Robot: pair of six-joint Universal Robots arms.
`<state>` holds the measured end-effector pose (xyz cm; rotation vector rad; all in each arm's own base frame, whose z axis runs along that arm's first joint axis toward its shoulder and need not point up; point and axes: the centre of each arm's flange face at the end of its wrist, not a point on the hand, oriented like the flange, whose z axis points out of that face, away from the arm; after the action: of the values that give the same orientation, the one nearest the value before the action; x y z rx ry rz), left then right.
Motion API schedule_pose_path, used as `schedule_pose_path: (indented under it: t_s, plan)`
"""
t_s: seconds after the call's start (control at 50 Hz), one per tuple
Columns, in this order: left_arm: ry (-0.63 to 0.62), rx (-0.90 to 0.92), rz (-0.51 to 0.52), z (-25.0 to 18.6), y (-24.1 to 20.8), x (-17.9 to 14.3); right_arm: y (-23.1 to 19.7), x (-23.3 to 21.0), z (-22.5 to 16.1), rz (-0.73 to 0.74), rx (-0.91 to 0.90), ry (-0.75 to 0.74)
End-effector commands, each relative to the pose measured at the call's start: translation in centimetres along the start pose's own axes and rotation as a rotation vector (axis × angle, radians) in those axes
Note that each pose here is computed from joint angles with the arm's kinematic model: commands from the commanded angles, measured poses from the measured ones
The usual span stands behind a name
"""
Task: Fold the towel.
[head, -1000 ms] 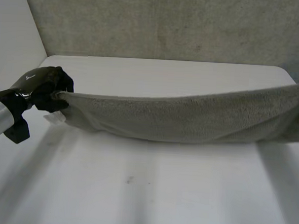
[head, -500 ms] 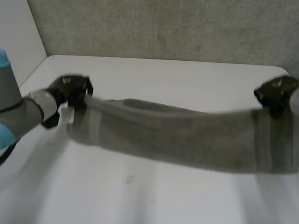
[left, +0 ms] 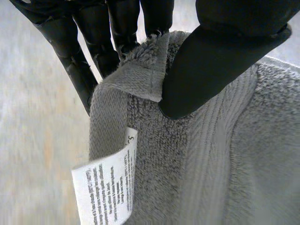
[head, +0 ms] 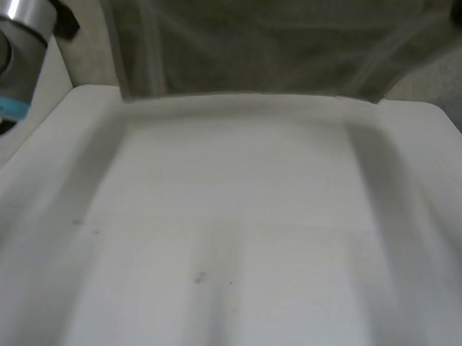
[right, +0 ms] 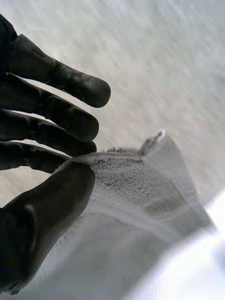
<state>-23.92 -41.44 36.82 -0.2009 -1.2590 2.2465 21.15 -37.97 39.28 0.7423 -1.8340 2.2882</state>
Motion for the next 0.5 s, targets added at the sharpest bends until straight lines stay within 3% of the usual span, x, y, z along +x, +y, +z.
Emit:
schedule_pose_path:
  t_s: [0.02,0.12,0.26,0.5]
  plan:
    - [0.009,-0.269,-0.047,-5.4,6.7,-1.1,6.4,-3.9,-2.1,-0.014,-0.220,-0.178]
    - [0.037,-0.403,-0.057,-9.4,10.1,-1.5,10.3,-6.3,-3.6,-0.022,-0.302,-0.283]
    - [0.059,-0.536,0.064,-14.8,13.0,-2.0,15.1,-8.8,-6.5,-0.070,-0.409,-0.367]
    - [0.108,-0.590,0.091,-17.4,11.8,-1.6,13.8,-7.5,-8.9,-0.085,-0.413,-0.348]
